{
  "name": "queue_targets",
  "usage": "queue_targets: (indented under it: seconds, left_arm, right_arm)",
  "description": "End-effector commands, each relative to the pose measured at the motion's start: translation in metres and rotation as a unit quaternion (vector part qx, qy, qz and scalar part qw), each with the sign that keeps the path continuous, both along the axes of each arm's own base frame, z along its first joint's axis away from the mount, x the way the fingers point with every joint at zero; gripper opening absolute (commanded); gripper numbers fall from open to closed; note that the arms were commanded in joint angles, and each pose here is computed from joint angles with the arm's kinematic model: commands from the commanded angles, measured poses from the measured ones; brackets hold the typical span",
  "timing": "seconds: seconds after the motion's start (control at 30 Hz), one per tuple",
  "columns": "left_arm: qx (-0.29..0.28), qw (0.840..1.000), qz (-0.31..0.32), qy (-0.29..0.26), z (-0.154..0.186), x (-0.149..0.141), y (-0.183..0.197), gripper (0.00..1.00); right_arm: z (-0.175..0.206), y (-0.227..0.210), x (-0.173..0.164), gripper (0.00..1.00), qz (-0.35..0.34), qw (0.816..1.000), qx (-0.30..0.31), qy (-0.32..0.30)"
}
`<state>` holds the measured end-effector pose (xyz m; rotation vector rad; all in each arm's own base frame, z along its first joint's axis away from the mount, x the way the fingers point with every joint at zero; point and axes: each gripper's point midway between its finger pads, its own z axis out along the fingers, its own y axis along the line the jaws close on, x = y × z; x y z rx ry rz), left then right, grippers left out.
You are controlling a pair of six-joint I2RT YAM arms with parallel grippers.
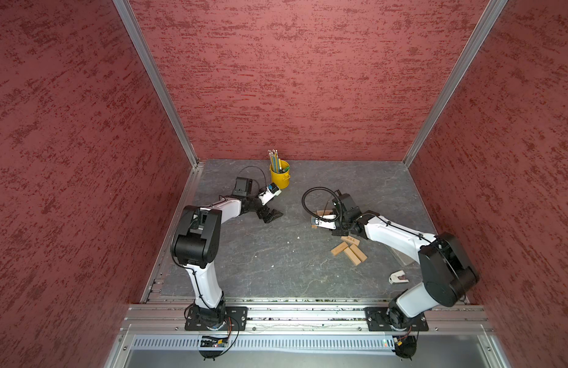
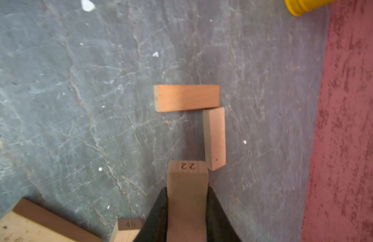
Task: Assemble the number 8 with building blocks
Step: Assemble the building block at the center of the board.
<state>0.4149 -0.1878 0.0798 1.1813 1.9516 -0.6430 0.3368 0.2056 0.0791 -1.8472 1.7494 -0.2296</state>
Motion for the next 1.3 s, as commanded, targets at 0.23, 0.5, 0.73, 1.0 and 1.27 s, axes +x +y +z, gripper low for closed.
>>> queue_targets:
  seconds: [0.23,0.5,0.73,1.0,1.27]
  left_arm:
    - [0.004,1.000,-0.010,-0.002,-0.003,0.000,-0.003,0.99]
    - [0.004,1.000,-0.009,0.000,-0.003,0.001,-0.003,0.99]
    - [0.004,1.000,-0.010,0.000,-0.003,0.000,-0.003,0.99]
    - [0.004,1.000,-0.010,0.000,-0.003,0.001,-0.003,0.99]
    - [0.004,1.000,-0.010,0.001,-0.003,0.001,-0.003,0.99]
  right_arm:
    - [0.001,0.032,-0.004,0.09,0.043,0.998,0.037,0.023]
    - [-0.023,0.028,-0.016,0.07,0.028,0.996,0.041,0.067]
    - [-0.022,0.020,-0.007,0.08,0.015,0.997,0.045,0.065]
    - [-0.031,0.007,-0.004,0.11,0.014,0.998,0.030,0.057]
    - [-0.038,0.006,0.005,0.11,0.027,0.999,0.013,0.042]
